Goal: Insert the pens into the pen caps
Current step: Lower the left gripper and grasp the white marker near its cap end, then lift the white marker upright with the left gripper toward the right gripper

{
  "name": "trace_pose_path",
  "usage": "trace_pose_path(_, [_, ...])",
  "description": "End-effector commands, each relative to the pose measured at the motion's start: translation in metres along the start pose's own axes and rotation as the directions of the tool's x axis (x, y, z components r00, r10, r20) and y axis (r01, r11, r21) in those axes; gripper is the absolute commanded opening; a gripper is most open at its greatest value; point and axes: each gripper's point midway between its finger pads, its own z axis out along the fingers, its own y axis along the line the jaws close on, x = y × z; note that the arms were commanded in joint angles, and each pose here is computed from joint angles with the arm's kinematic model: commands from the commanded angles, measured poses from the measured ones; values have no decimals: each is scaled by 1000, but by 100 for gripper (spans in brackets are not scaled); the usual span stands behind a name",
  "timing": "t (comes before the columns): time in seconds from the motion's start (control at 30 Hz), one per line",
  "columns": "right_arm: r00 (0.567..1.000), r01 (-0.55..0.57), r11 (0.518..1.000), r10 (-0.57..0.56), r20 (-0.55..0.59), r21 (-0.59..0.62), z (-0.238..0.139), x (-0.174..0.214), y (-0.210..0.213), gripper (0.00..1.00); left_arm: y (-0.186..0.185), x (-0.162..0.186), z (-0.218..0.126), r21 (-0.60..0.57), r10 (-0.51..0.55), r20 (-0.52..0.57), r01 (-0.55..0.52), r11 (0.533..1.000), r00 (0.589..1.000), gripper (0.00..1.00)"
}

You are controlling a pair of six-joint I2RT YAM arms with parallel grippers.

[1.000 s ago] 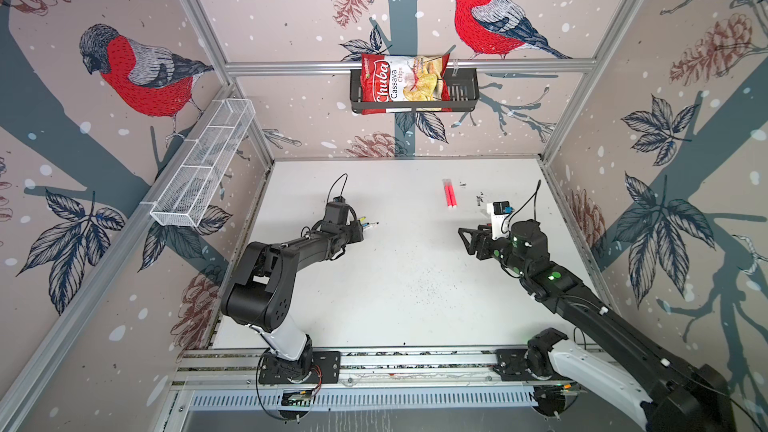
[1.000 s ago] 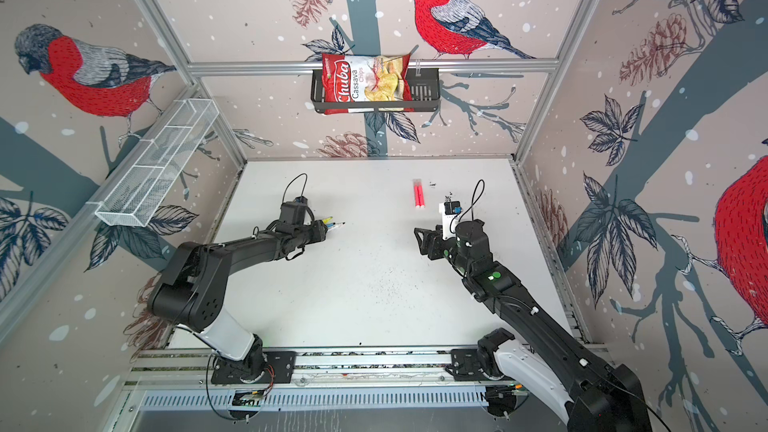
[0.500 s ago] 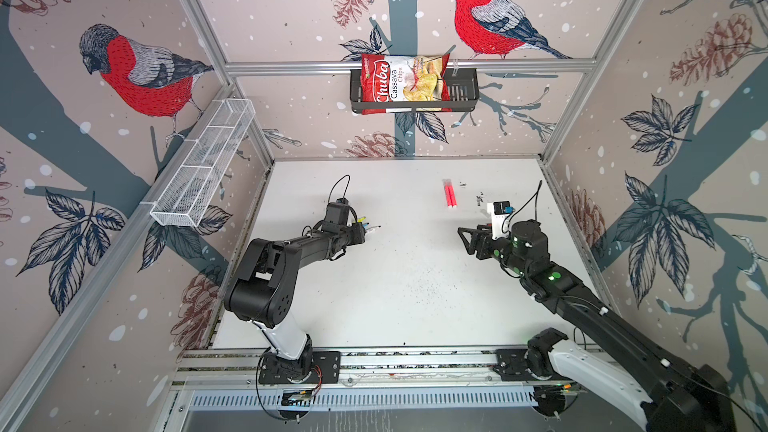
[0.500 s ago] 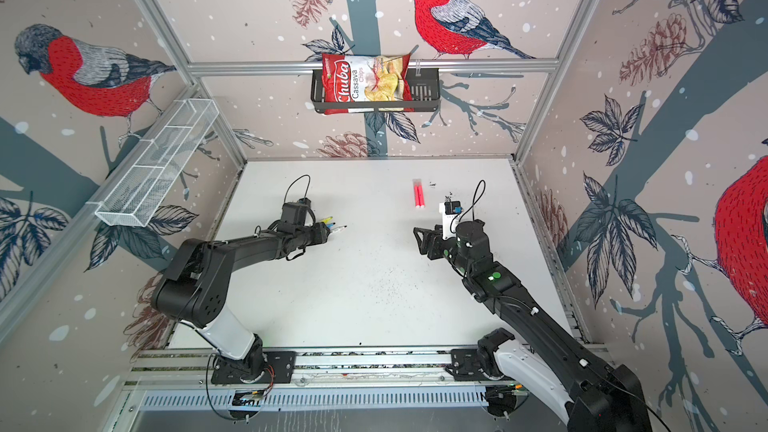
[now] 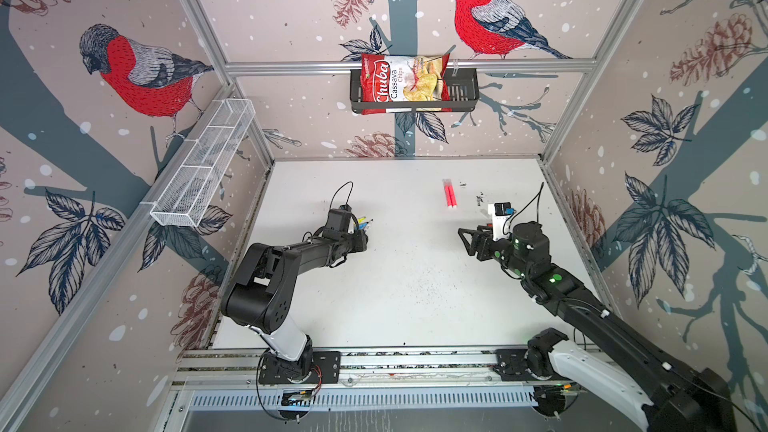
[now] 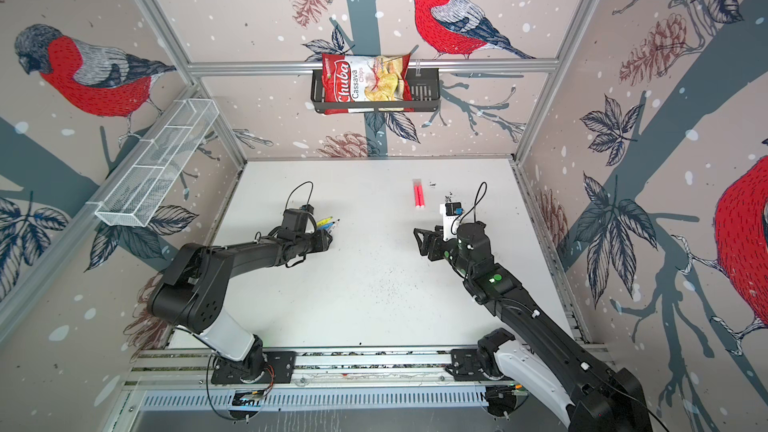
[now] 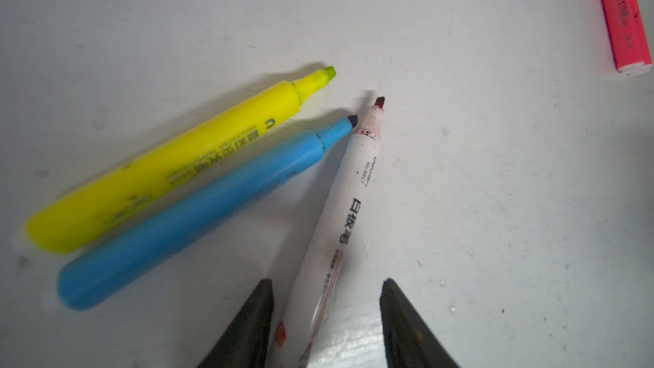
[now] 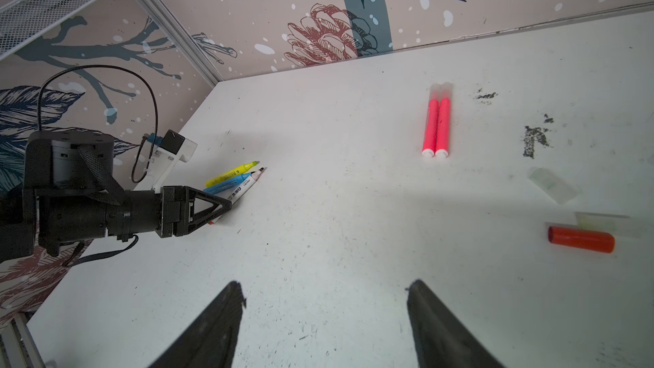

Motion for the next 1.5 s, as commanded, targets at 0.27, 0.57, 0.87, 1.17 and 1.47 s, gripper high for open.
trace_pose_path(0.27, [999, -7, 1000, 8, 42, -22, -2, -12, 5, 75, -4, 20, 13, -120, 126, -107, -139, 983, 986, 45])
trace_pose_path(0.57, [999, -6, 1000, 7, 43, -18, -2, -12, 5, 75, -4, 33, 23, -165, 188, -190, -220, 961, 964, 26])
trace_pose_path(0.87, [999, -11, 1000, 12, 43, -12, -3, -10, 3, 75, -29, 35, 20, -96, 256, -188, -277, 956, 948, 14])
trace_pose_path(1.17, [998, -41, 999, 42, 36, -30, -2, -1, 2, 75, -114, -10, -65, 293, 255, 234, -318, 902, 938, 15])
trace_pose_path(1.47, [993, -116, 945, 107, -43, -305, 8, 16, 44, 81, -148, -16, -123, 481, 152, 382, -336, 809, 912, 16])
